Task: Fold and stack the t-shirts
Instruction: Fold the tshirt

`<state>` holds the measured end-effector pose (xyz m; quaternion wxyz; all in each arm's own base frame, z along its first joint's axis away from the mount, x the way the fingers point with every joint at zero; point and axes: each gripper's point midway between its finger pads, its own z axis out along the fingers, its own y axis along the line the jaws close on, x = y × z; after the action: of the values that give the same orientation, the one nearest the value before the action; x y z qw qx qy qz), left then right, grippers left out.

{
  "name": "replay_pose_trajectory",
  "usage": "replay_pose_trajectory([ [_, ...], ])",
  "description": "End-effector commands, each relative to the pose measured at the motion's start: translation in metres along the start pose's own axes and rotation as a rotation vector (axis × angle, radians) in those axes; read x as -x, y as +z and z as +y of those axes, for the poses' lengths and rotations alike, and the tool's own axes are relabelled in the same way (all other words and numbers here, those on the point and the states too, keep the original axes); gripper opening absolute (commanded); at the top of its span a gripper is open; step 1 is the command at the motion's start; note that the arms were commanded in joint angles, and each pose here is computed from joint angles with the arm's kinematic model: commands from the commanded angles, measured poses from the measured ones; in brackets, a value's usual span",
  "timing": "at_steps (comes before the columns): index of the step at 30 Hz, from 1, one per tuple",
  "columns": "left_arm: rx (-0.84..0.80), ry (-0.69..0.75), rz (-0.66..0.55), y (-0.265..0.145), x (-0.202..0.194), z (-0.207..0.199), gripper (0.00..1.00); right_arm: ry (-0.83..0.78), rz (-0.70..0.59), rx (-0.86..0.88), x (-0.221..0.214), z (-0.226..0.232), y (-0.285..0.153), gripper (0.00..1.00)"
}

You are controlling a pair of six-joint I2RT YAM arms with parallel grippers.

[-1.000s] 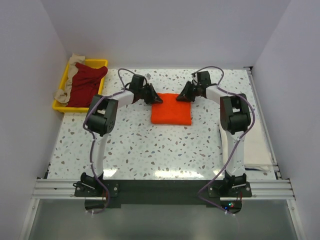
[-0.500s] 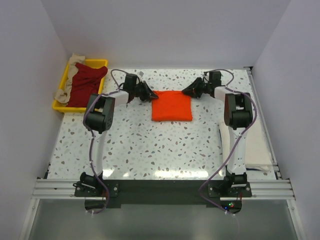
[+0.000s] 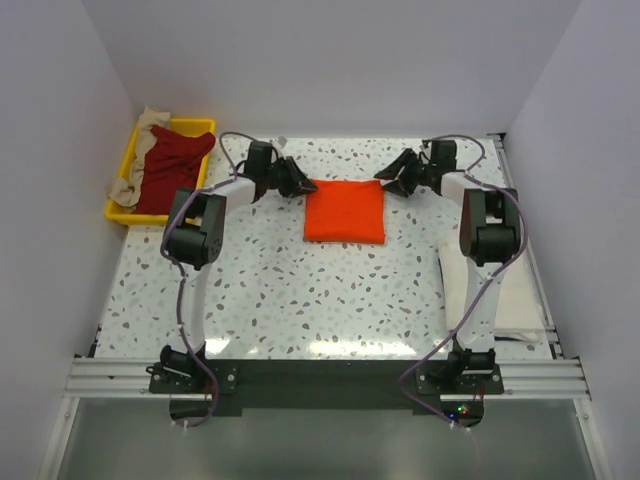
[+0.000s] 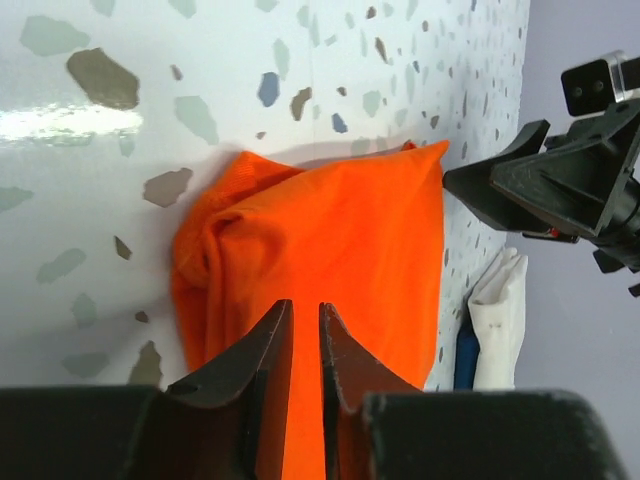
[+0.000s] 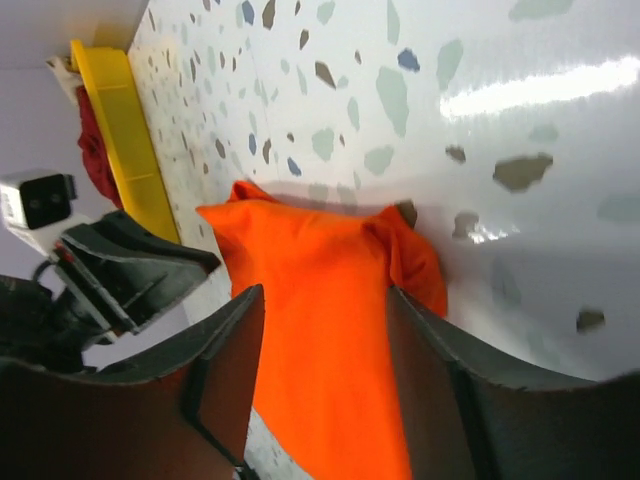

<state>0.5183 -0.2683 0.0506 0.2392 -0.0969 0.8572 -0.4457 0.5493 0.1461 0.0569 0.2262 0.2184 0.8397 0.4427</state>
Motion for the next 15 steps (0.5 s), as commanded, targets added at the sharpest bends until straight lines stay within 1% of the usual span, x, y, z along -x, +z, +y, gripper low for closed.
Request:
replay_pose_trajectory([
  [1,-0.074,0.168,-0.085,-0.029,0.024,-0.078,0.22,-0.144,-0.097,-0.079,0.008,0.021,-0.042,0.57],
  [2,-0.054,0.178,-0.09,-0.029,0.021,-0.08,0.22,-0.181,-0.109,-0.102,0.004,0.02,-0.052,0.6],
  [4,-0.045,0.195,-0.065,-0.027,0.001,-0.09,0.22,-0.193,-0.129,-0.147,0.002,0.013,-0.059,0.65],
  [6,-0.035,0.203,-0.048,-0.025,-0.017,-0.095,0.22,-0.197,-0.128,-0.16,-0.005,0.008,-0.064,0.67],
  [8,0.001,0.193,-0.013,-0.024,-0.038,-0.091,0.2,-0.196,-0.103,-0.168,-0.016,0.001,-0.063,0.68],
  [10,0.017,0.217,0.029,-0.015,-0.063,-0.096,0.2,-0.208,-0.104,-0.186,-0.019,-0.003,-0.065,0.72],
  [11,0.04,0.221,0.028,-0.013,-0.068,-0.095,0.18,-0.216,-0.093,-0.198,-0.025,-0.008,-0.064,0.72],
  [12,0.046,0.228,0.059,-0.006,-0.085,-0.094,0.17,-0.225,-0.088,-0.199,-0.028,-0.008,-0.064,0.73],
  [13,0.05,0.23,0.069,-0.004,-0.09,-0.093,0.16,-0.236,-0.082,-0.201,-0.032,-0.007,-0.063,0.75],
  [15,0.073,0.223,0.096,0.003,-0.106,-0.083,0.13,-0.267,-0.063,-0.213,-0.04,-0.007,-0.057,0.75],
])
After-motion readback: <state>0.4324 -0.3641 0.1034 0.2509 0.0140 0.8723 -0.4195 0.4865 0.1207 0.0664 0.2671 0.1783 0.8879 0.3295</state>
